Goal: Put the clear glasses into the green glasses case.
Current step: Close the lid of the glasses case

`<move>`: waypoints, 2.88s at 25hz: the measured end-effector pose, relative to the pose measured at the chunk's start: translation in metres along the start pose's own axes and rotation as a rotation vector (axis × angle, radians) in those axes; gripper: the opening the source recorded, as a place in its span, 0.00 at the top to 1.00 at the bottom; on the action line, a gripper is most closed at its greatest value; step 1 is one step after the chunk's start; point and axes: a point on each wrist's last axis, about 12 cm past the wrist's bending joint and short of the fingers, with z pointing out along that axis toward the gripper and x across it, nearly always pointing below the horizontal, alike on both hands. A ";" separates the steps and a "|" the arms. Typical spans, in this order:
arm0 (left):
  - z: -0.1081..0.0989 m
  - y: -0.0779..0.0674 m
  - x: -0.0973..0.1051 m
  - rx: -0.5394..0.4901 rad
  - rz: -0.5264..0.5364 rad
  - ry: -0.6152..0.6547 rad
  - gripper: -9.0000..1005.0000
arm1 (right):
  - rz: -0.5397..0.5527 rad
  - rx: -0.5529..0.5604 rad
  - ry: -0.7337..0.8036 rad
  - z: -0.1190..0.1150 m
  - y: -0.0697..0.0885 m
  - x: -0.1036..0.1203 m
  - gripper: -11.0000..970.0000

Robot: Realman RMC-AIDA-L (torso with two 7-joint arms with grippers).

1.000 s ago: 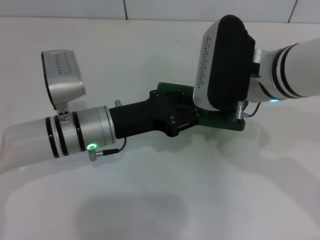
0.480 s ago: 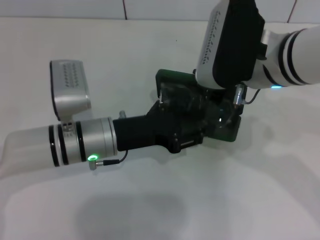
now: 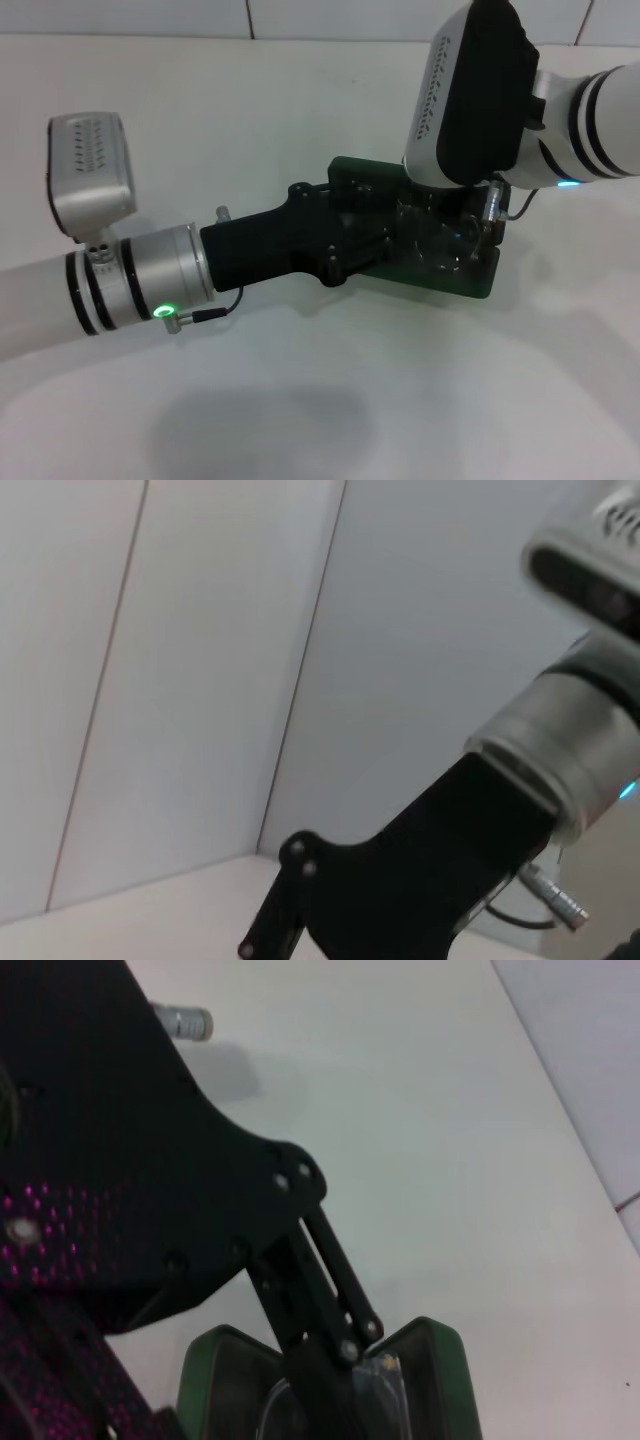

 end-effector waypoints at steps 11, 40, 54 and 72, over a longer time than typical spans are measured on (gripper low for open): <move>-0.004 -0.001 0.001 -0.006 -0.002 -0.009 0.51 | 0.018 0.010 0.009 -0.002 -0.004 0.006 0.84; -0.011 -0.002 0.010 -0.059 0.016 -0.008 0.51 | 0.204 -0.002 -0.053 -0.038 -0.016 0.035 0.55; -0.014 0.006 0.009 -0.120 0.025 -0.004 0.51 | 0.377 -0.414 -0.139 -0.060 0.022 0.077 0.39; -0.012 0.006 0.007 -0.118 0.016 -0.015 0.50 | 0.411 -0.144 0.074 -0.043 -0.016 0.093 0.39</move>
